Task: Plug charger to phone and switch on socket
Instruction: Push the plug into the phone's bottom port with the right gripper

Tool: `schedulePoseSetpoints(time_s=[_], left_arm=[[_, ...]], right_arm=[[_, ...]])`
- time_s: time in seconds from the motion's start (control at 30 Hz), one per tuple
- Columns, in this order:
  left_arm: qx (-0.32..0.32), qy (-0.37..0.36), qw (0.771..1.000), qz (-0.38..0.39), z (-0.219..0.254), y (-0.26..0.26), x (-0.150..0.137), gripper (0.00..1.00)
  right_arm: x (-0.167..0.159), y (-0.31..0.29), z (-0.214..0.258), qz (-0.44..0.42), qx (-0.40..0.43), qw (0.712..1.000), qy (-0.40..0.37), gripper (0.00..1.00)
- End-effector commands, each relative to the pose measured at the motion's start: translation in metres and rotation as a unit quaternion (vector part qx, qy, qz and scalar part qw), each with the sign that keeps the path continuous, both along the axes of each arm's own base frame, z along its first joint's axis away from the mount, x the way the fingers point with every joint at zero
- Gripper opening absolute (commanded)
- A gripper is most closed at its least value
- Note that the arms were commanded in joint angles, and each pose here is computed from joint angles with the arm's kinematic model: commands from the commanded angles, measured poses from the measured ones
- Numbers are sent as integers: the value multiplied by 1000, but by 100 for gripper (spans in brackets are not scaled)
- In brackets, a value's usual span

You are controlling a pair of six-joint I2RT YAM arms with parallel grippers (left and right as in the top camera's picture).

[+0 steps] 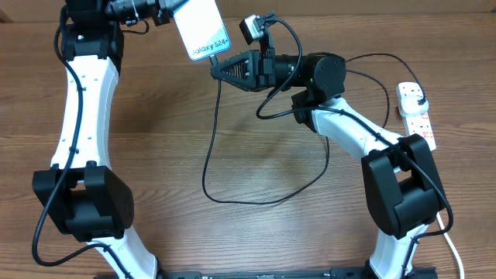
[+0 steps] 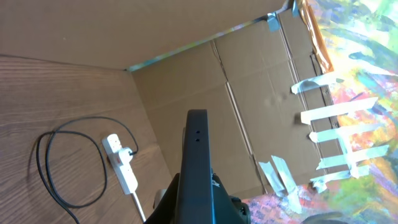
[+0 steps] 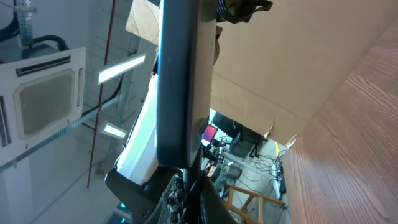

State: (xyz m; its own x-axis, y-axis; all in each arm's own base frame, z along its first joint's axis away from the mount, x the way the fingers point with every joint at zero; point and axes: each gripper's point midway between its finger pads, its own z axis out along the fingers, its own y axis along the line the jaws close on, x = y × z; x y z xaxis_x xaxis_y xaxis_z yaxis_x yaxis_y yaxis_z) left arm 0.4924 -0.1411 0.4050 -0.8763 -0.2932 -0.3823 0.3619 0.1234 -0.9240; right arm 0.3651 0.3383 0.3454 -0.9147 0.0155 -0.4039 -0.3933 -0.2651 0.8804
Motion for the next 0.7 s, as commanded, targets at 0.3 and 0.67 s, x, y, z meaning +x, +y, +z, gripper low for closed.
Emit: schedulePoseSetpoints(time_s=[0.3, 0.67], left_arm=[[9, -41, 997, -69, 5, -17, -24, 4], [10, -40, 998, -42, 5, -8, -15, 4]], right_arm=[[17, -10, 26, -56, 41, 998, -11, 4], [11, -9, 22, -40, 28, 999, -21, 42]])
